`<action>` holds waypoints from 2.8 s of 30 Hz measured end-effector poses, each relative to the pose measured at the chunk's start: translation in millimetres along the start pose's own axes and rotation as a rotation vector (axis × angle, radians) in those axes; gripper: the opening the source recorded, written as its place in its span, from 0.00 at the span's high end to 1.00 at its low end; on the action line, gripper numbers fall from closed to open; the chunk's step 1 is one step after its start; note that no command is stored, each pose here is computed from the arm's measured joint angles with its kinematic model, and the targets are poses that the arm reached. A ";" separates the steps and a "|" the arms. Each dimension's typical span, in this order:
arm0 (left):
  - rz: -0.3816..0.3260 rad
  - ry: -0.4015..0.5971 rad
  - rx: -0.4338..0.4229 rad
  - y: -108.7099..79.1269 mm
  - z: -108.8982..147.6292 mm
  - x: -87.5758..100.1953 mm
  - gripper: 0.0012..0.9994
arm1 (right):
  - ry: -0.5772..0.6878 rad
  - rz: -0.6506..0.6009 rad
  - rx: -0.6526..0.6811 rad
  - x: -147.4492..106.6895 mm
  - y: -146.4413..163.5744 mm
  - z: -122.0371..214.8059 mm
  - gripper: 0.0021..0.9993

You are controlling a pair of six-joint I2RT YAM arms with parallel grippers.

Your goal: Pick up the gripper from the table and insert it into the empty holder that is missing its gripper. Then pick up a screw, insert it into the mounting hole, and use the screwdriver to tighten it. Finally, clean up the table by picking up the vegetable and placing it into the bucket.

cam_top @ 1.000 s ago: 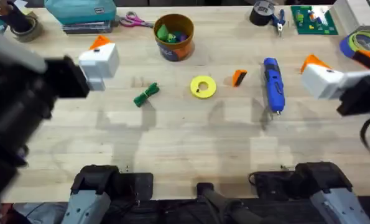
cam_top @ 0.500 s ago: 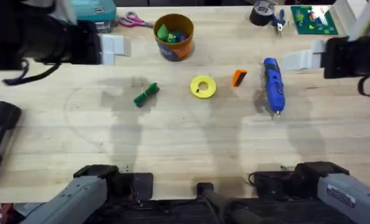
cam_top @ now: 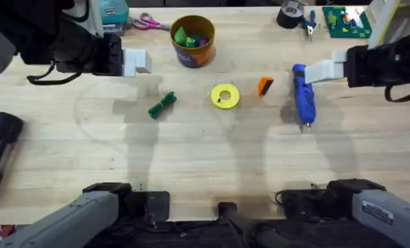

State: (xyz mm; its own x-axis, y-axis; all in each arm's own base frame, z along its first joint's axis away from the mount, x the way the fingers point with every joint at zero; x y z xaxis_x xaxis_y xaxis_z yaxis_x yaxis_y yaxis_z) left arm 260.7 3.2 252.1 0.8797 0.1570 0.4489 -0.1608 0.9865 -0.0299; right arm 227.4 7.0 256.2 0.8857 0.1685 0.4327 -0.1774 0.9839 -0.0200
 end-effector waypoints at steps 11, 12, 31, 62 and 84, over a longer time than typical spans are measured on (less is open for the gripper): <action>-0.170 0.017 -0.009 -0.4 0.1 -3.0 0.01 | -0.004 0.000 -0.001 0.8 -0.1 0.2 0.00; -0.214 0.026 -0.020 -1.4 0.1 -4.6 0.01 | -0.008 0.000 -0.001 1.4 -0.2 0.1 0.00; -0.663 0.317 -0.290 -44.4 -67.2 -26.5 0.01 | -0.024 0.001 -0.004 4.4 -0.7 0.1 0.00; -0.703 0.461 -0.220 -51.2 -153.1 -33.1 0.03 | -0.025 0.001 -0.004 4.4 -0.7 0.2 0.00; -0.682 0.464 -0.245 -53.8 -152.3 -34.4 1.00 | -0.024 0.001 -0.004 4.4 -0.7 0.1 0.00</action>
State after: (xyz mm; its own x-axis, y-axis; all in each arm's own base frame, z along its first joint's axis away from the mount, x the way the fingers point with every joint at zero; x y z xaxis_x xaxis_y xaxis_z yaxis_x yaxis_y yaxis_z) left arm 307.2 -48.3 102.3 0.8513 -0.5238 0.0297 0.5239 0.8456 -0.1024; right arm 231.4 7.0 258.3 0.8747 0.1684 0.4545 -0.1768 0.9839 -0.0243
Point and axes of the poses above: each hand's point on the last joint's axis, 136 mm out from that joint toward the fingers, its own z axis back along the fingers, its own y axis along the line the jaws close on, x = y × z, the point moved 7 cm from there along z, back along the fingers, and after that the axes turned 9 degrees about z, right-handed, at the moved point
